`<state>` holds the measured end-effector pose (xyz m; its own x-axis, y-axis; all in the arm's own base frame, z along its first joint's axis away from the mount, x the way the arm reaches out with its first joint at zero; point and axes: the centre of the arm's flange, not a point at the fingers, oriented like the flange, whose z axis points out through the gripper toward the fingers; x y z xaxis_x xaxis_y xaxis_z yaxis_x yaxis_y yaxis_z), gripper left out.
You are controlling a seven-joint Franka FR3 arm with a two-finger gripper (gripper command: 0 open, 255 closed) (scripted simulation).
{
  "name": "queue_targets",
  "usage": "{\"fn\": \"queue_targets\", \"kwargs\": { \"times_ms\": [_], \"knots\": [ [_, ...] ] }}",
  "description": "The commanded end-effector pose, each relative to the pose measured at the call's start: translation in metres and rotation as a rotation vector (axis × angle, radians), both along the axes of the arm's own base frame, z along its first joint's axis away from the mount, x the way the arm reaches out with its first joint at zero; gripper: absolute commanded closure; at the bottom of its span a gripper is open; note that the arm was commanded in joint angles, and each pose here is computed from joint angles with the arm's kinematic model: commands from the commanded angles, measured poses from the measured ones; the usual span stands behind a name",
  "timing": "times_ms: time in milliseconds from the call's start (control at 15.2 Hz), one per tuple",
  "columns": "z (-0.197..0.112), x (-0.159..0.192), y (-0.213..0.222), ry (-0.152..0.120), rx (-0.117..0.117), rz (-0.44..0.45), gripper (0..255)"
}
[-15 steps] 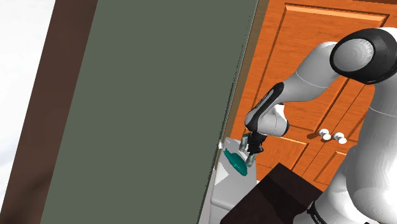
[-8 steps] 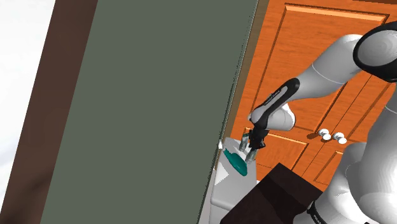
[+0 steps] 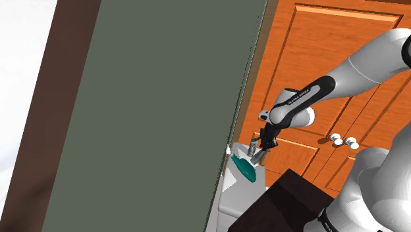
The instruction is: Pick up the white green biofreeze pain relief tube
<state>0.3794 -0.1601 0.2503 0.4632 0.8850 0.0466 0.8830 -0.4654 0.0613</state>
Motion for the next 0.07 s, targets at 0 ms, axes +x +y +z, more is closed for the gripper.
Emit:
{"fn": "queue_targets", "kwargs": {
  "times_ms": [0],
  "knots": [
    [0.0029,-0.0004,0.0008,0.001,-0.001,0.0,255]
  ]
}}
